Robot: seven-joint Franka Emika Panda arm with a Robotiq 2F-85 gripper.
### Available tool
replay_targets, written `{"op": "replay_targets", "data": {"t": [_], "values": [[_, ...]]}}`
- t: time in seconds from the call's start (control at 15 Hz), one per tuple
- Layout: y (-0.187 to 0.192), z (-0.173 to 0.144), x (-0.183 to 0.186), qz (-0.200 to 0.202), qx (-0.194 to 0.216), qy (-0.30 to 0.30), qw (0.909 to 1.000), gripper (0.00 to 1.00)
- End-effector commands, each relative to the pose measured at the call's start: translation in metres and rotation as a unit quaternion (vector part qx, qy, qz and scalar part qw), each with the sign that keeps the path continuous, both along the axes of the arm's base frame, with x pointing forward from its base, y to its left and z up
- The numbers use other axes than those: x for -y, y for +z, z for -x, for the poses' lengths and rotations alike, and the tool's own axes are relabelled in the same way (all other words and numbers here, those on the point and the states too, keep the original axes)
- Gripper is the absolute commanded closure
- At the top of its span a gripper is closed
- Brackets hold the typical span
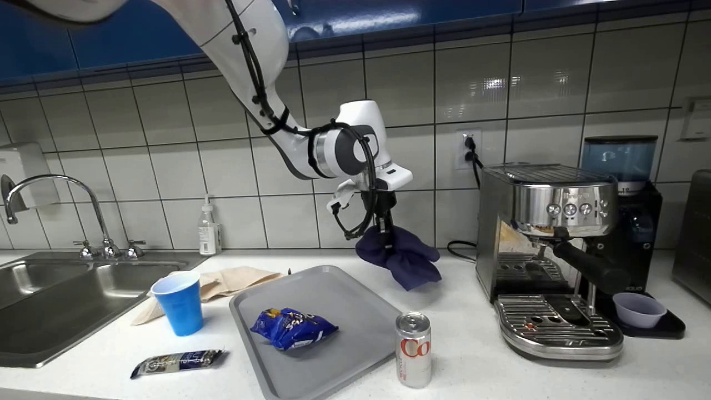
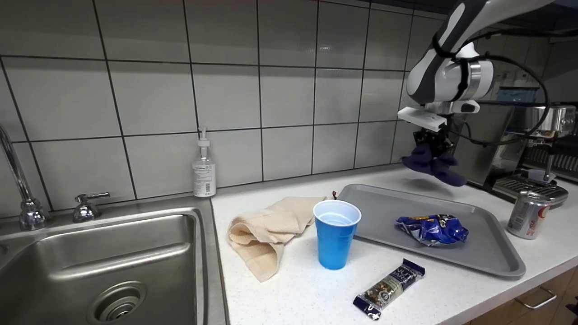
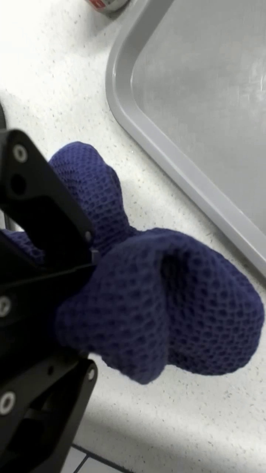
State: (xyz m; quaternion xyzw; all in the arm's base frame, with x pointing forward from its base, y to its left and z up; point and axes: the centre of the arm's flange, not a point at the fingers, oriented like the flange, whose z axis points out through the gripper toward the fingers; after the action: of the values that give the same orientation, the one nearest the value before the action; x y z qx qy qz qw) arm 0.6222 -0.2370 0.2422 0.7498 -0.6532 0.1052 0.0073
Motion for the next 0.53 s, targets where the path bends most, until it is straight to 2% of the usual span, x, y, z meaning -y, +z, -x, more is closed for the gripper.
{"op": "replay_targets", "data": {"t": [0.0, 0.47], "values": [[0.018, 0.037, -0.002, -0.003, -0.012, 0.028, 0.9995, 0.97], [0.023, 0.078, -0.007, -0.007, -0.038, 0.064, 0.9972, 0.97]]}}
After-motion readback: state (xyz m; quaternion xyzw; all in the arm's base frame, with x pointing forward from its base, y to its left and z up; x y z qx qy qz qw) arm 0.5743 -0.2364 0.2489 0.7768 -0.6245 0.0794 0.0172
